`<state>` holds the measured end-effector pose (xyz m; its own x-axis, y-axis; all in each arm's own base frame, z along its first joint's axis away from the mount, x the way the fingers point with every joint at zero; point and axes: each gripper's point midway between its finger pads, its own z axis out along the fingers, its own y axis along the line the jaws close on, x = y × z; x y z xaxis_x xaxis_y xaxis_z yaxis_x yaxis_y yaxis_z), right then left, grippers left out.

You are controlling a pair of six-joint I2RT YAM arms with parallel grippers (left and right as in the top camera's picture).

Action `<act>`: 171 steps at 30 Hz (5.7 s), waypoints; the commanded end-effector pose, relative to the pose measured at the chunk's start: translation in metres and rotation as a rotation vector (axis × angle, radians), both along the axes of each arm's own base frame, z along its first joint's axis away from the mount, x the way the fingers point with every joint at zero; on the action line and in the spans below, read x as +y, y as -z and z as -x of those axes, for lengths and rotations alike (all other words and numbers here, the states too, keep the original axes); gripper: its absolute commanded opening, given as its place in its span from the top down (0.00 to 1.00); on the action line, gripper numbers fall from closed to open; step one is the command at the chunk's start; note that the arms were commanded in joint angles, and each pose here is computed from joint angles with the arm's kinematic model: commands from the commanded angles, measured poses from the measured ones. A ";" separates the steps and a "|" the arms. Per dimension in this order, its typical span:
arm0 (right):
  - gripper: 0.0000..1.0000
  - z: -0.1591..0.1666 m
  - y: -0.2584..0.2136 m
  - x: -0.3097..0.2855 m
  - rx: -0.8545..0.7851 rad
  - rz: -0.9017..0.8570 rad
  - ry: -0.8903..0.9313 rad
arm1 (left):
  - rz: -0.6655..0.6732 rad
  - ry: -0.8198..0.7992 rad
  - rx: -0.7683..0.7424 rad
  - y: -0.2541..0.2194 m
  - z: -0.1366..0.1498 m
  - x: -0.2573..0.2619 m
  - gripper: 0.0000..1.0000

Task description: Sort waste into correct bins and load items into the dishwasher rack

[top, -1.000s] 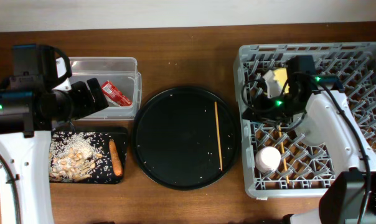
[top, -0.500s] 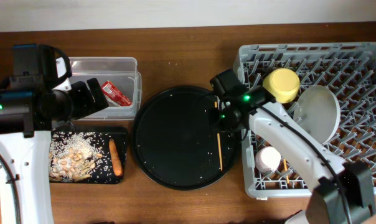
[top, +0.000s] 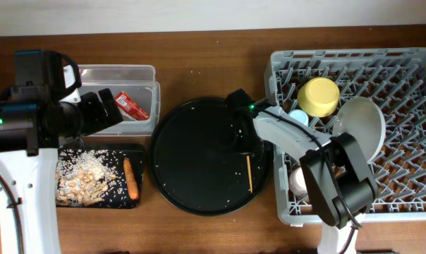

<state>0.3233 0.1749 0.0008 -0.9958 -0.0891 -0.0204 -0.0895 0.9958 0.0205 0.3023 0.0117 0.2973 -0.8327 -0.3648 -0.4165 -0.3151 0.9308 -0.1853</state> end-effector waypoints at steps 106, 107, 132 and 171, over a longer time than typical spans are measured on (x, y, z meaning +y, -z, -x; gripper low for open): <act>0.02 0.078 -0.157 -0.152 -1.458 -0.237 0.108 | 0.000 -0.014 -0.029 -0.009 0.002 0.001 0.01; 0.02 0.078 -0.157 -0.152 -1.458 -0.237 0.108 | 0.000 -0.014 -0.029 -0.009 0.002 0.001 0.01; 0.02 0.078 -0.156 -0.152 -1.457 -0.237 0.108 | -0.020 -0.006 -0.359 -0.030 0.153 -0.011 0.01; 0.02 0.078 -0.156 -0.152 -1.457 -0.237 0.108 | -0.381 0.347 -1.034 0.139 0.057 -0.032 0.01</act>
